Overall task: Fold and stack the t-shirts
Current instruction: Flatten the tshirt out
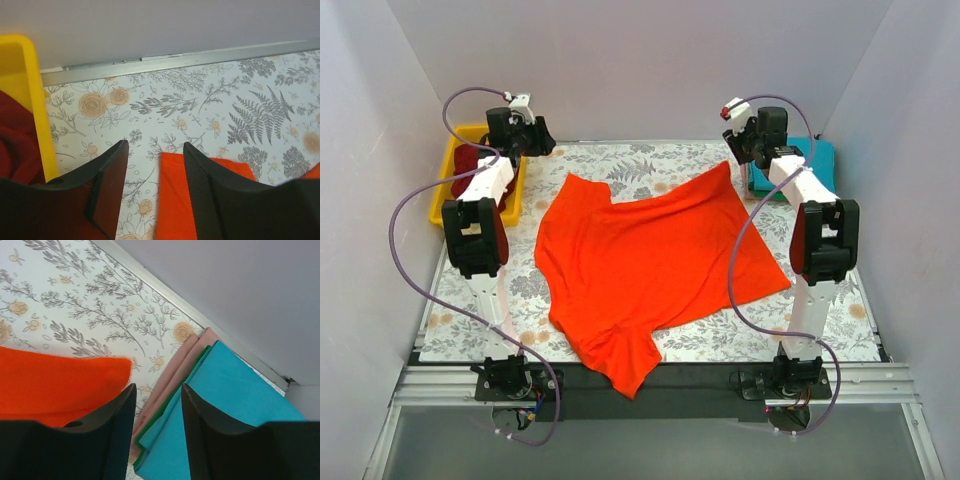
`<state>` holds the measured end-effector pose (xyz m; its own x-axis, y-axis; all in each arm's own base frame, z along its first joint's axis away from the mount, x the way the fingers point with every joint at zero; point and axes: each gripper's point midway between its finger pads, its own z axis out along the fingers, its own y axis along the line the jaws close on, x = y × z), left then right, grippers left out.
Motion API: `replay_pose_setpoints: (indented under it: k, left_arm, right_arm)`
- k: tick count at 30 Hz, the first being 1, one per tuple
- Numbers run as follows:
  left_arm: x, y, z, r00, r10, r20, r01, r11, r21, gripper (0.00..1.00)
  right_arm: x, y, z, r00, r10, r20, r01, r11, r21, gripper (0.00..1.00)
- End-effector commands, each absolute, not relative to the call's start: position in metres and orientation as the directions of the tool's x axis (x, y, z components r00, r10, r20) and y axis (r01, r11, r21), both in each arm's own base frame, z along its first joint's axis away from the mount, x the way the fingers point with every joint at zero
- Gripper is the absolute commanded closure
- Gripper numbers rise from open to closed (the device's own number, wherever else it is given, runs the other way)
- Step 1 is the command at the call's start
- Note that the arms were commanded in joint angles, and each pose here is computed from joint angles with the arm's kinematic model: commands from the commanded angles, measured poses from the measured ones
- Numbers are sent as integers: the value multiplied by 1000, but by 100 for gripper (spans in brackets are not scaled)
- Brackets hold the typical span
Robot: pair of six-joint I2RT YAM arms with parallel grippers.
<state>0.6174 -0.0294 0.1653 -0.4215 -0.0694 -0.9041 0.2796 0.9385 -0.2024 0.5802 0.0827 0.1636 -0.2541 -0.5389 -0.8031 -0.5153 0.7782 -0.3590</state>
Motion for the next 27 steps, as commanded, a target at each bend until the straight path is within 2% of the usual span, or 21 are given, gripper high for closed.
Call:
replay_pose_setpoints:
  k: [1, 2, 3, 4, 5, 6, 7, 8, 9, 10, 12, 14, 16, 17, 19, 20, 23, 25, 27]
  left_arm:
    - [626, -1, 200, -423, -98, -901, 160, 970, -180, 52]
    - [618, -1, 207, -433, -92, -897, 165, 970, -179, 36]
    - [612, 2, 212, -430, -75, -899, 159, 975, -158, 31]
    - [600, 1, 201, -463, -71, -884, 159, 974, -161, 31]
    - [586, -1, 224, -443, -59, -895, 176, 973, -152, 31]
    - [574, -3, 228, -447, -53, -893, 187, 971, -151, 31]
    - [551, -11, 204, -504, -41, -863, 221, 960, -174, 31]
    - [531, -18, 226, -485, -30, -874, 253, 952, -173, 32]
    - [515, -23, 220, -510, -22, -860, 273, 944, -186, 35]
    - [485, -32, 215, -548, -16, -836, 303, 928, -217, 37]
    - [453, -44, 200, -603, 4, -798, 337, 908, -250, 43]
    - [414, -54, 176, -676, 17, -736, 340, 894, -292, 49]
    - [397, -60, 164, -699, 18, -714, 341, 887, -312, 51]
    - [395, -61, 161, -697, 20, -717, 341, 889, -307, 52]
    - [399, -65, 156, -701, 15, -713, 335, 889, -312, 55]
    - [406, -68, 148, -714, 13, -701, 328, 889, -318, 55]
    - [440, -75, 145, -713, 1, -701, 324, 888, -327, 62]
    - [464, -89, 153, -689, 12, -725, 342, 887, -311, 66]
    - [483, -94, 133, -709, 14, -705, 328, 892, -312, 69]
  right_arm:
    - [589, 65, 198, -335, -524, -783, -406, 830, -382, 51]
    - [585, 63, 204, -337, -524, -782, -402, 831, -383, 43]
    - [580, 62, 209, -337, -529, -779, -405, 828, -387, 34]
    - [570, 60, 203, -364, -537, -761, -422, 824, -379, 29]
    - [561, 61, 214, -355, -540, -763, -428, 820, -381, 27]
    - [552, 62, 215, -358, -543, -759, -448, 814, -370, 27]
    - [535, 63, 201, -398, -559, -727, -488, 800, -348, 27]
    - [521, 63, 208, -395, -563, -726, -501, 795, -343, 27]
    - [510, 67, 205, -395, -569, -721, -537, 780, -321, 28]
    - [487, 67, 192, -431, -591, -682, -582, 759, -290, 32]
    - [465, 68, 177, -459, -612, -644, -628, 736, -252, 35]
    - [437, 66, 159, -496, -644, -583, -674, 708, -209, 42]
    - [412, 64, 130, -536, -663, -523, -706, 691, -153, 51]
    - [405, 64, 119, -556, -663, -501, -709, 693, -131, 60]
    - [391, 62, 96, -595, -666, -449, -713, 696, -87, 68]
    - [387, 60, 82, -617, -666, -419, -711, 700, -65, 76]
    - [371, 49, 49, -660, -677, -325, -705, 708, -40, 88]
    - [362, 44, 34, -678, -679, -282, -703, 711, -23, 93]
    - [358, 43, 25, -685, -679, -264, -702, 712, -12, 96]
